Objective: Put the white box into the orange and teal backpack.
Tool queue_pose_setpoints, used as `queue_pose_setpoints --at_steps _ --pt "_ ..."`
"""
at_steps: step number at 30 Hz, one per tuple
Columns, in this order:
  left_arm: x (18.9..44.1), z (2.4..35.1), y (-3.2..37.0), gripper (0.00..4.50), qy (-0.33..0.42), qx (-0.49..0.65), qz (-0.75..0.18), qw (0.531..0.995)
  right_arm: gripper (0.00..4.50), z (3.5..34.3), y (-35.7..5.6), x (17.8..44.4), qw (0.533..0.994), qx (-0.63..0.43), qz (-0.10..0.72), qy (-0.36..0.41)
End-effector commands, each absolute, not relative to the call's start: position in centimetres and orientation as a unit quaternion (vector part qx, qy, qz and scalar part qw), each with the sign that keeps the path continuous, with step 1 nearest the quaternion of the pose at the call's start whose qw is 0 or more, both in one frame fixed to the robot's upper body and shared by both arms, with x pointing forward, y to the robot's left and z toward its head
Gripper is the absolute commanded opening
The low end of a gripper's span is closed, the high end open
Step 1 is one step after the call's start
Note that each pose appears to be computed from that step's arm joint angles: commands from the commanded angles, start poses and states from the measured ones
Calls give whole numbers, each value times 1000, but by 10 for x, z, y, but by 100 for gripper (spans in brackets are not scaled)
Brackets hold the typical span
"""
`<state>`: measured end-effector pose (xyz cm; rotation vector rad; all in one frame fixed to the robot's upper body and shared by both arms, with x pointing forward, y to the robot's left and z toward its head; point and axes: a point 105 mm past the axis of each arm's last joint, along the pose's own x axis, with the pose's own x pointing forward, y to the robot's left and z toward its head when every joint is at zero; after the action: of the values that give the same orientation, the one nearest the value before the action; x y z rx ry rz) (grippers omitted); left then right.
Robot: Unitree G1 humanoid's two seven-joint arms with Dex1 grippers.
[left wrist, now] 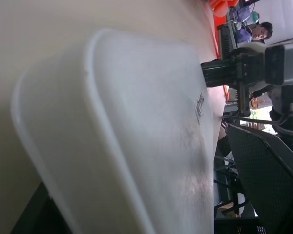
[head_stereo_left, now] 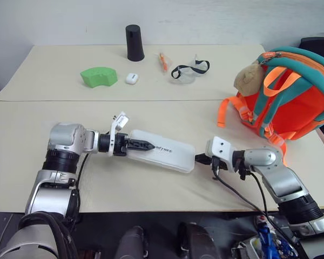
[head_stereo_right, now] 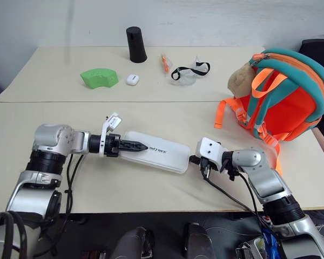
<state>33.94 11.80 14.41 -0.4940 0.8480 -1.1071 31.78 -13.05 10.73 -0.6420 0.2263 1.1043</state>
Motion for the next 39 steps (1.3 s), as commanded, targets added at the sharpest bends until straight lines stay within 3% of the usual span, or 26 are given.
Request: queue_pose_setpoints --at_steps 1,2,5,12,19,23,28,33,34,39 --pt "338 154 106 397 378 -226 -534 721 0 99 -125 312 792 -296 522 108" --pt "338 156 105 397 377 -228 -537 719 0 98 -125 311 793 -296 522 108" --pt "337 160 105 342 374 -230 -550 711 0 96 -125 308 793 -295 522 109" --pt "325 161 108 137 375 -216 -577 692 0 99 -125 302 798 -289 520 99" --pt "311 188 123 133 310 -220 -613 693 0 130 -139 291 847 -215 481 71" --pt "277 213 141 133 242 -183 -664 683 86 161 -177 274 899 -117 417 63" --pt "251 231 152 133 175 -146 -666 710 257 193 -233 264 955 -36 292 41" --pt "238 256 153 133 109 -129 -660 732 430 210 -274 283 985 8 173 12" --pt "236 260 152 133 100 -128 -660 733 447 211 -279 289 988 11 157 7" --pt "233 265 146 133 83 -113 -655 743 447 218 -284 319 990 46 132 -11"
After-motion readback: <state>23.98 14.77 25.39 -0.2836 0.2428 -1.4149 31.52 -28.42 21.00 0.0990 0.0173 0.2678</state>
